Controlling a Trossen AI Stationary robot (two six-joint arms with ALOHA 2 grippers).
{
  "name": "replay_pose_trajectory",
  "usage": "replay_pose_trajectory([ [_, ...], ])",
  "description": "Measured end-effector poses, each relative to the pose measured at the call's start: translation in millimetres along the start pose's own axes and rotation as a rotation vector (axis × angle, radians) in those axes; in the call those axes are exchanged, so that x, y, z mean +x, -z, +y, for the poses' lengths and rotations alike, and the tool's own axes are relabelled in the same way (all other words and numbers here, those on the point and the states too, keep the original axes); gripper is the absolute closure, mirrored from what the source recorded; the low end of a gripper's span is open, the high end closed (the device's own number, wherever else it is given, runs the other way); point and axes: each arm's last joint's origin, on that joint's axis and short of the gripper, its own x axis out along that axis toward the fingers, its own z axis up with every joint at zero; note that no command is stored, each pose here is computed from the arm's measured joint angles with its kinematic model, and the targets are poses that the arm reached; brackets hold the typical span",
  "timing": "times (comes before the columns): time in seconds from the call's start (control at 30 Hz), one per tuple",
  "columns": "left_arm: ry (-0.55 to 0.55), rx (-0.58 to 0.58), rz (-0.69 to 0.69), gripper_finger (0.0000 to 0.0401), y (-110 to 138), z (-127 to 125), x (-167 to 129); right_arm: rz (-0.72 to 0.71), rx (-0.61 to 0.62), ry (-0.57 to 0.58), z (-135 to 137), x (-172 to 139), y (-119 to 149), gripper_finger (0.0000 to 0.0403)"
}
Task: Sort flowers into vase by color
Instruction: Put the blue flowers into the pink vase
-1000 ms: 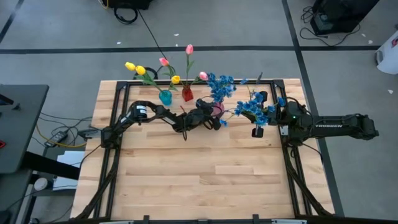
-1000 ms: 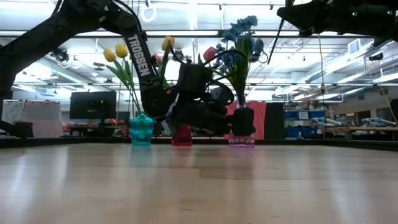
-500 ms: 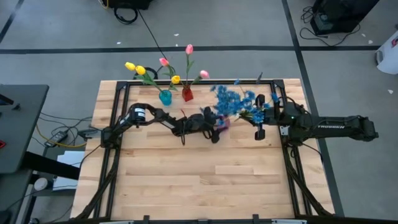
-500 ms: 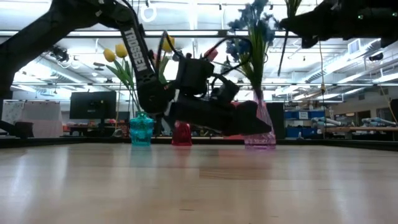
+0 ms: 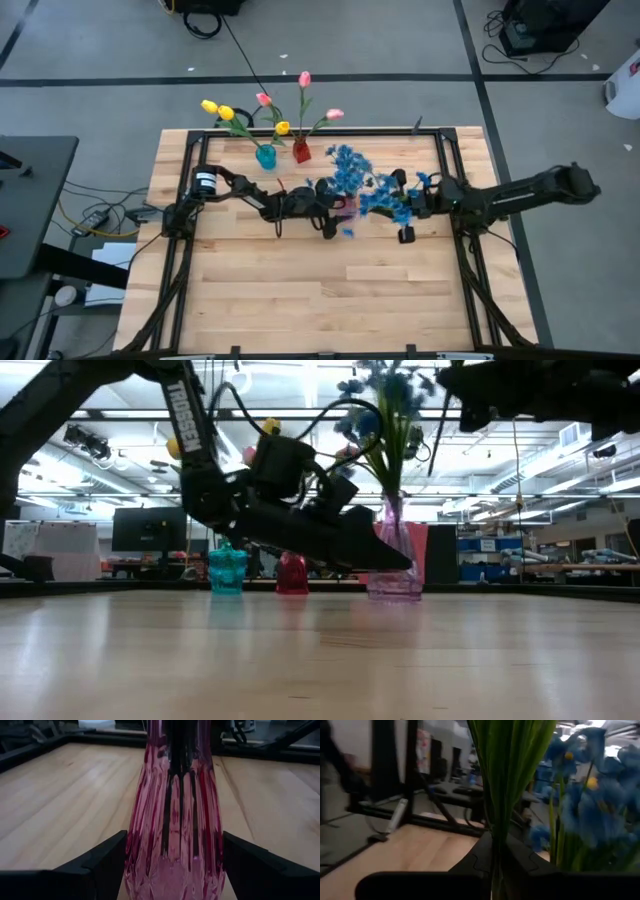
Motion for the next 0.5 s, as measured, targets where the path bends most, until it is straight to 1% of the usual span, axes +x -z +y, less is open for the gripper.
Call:
replay_pose_trajectory([
  [0.07, 0.009, -0.003, 0.009, 0.0107, 2.2, -3.7, -3.6, 0.005, -0.006, 0.037, 5.9, 9.0, 6.2, 0.0367],
  [0.2, 0.038, -0.001, 0.003, 0.0107, 6.1, -15.4, -9.9, -0.009, -0.058, 0.101, 13.7, 21.3, 13.8, 0.0367],
  [0.33, 0.050, -0.010, 0.001, 0.0106, 9.2, -25.6, -13.6, -0.025, -0.115, 0.112, 19.9, 28.2, 19.1, 0.0367],
  [0.5, 0.055, 0.012, 0.000, 0.0106, 9.7, -29.0, -14.1, -0.035, -0.176, 0.126, 25.0, 31.2, 20.9, 0.0367],
])
